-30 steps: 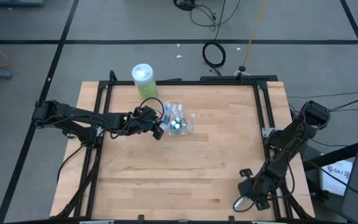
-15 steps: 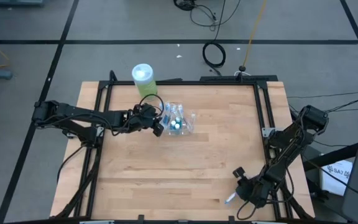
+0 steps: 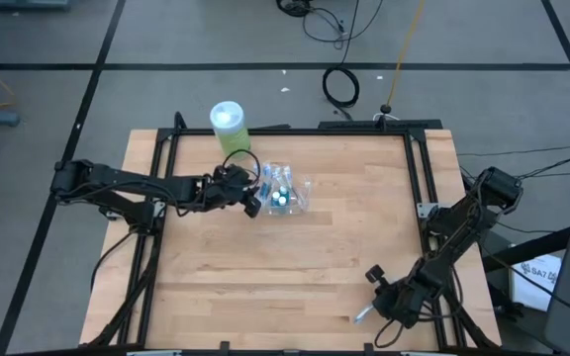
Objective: Pick & Place toothbrushing station
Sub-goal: Put the blue toothbrush into the transparent organizer
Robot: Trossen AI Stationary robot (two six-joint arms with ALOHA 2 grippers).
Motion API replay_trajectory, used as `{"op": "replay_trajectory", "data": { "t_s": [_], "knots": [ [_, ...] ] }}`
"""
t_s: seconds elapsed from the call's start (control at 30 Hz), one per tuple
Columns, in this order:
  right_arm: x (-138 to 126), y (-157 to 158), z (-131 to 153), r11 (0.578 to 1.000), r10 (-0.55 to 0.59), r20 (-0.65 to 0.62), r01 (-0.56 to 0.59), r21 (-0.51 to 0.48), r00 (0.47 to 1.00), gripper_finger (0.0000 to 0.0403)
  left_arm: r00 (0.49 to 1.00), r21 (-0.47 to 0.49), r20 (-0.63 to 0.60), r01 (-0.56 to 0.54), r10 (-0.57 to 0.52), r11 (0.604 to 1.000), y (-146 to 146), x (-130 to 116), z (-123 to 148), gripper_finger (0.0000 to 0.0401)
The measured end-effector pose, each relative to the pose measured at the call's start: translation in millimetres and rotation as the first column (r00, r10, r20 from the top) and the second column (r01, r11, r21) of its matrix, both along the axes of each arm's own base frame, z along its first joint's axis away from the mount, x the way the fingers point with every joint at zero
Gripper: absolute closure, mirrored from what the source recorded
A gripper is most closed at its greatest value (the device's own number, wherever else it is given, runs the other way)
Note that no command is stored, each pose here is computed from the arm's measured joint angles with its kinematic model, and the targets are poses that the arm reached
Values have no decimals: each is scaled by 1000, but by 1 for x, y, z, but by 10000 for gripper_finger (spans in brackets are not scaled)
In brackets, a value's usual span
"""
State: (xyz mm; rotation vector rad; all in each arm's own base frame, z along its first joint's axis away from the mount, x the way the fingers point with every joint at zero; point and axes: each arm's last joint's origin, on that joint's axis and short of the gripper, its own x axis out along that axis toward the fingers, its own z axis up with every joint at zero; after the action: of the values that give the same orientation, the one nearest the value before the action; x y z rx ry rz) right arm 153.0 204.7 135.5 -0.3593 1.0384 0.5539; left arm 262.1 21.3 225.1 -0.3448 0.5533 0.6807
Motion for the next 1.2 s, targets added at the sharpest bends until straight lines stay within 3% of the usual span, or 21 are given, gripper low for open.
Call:
{"op": "replay_trajectory", "data": {
  "t_s": [0.3,0.53,0.83,1.07,1.2],
  "knots": [
    [25,-23,14,979,150,161,-124,-160,976,395,987,18,152,42,-44,999,-7,-17,34,244],
    [54,-46,33,918,273,364,-128,-376,890,388,966,25,245,77,-80,997,-17,-25,50,244],
    [85,-63,51,786,505,485,-148,-600,714,390,936,-49,269,249,-228,967,-35,-17,46,244],
    [98,-67,67,646,666,501,-93,-758,553,391,924,-214,319,286,-210,934,-47,-1,32,244],
    [103,-72,74,558,738,464,-55,-828,489,391,886,-274,389,373,-252,886,-54,15,25,245]
  ]
}}
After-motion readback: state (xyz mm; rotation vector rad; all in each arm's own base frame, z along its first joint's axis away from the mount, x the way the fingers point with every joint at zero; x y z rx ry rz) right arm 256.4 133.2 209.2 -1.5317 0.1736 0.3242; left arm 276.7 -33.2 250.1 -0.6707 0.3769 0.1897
